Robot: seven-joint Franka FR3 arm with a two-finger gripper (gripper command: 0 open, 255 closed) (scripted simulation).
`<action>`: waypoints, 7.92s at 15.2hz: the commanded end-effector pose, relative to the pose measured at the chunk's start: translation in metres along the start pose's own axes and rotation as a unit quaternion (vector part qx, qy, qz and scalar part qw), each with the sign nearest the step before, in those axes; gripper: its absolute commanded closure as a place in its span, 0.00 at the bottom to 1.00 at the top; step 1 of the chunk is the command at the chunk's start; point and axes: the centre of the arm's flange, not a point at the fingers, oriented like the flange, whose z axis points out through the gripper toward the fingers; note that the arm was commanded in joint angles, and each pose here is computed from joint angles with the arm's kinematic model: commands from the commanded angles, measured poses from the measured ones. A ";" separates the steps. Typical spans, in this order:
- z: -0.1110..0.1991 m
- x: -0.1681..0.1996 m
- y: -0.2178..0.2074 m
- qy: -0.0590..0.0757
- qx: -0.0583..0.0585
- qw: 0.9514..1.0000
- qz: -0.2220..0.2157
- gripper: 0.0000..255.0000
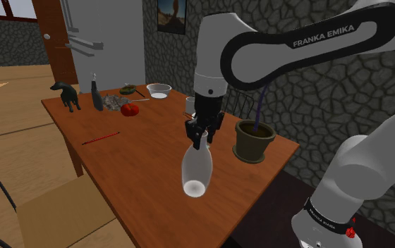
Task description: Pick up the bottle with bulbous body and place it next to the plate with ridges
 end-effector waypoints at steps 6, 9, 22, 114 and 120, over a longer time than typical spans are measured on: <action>-0.036 0.000 0.001 0.000 0.000 1.000 0.000 1.00; -0.052 0.000 0.001 0.000 0.000 1.000 0.000 1.00; -0.121 0.000 0.003 0.000 0.000 1.000 0.000 1.00; -0.041 0.221 0.550 0.000 0.000 1.000 0.000 1.00; -0.009 0.221 0.550 0.000 0.000 1.000 0.000 1.00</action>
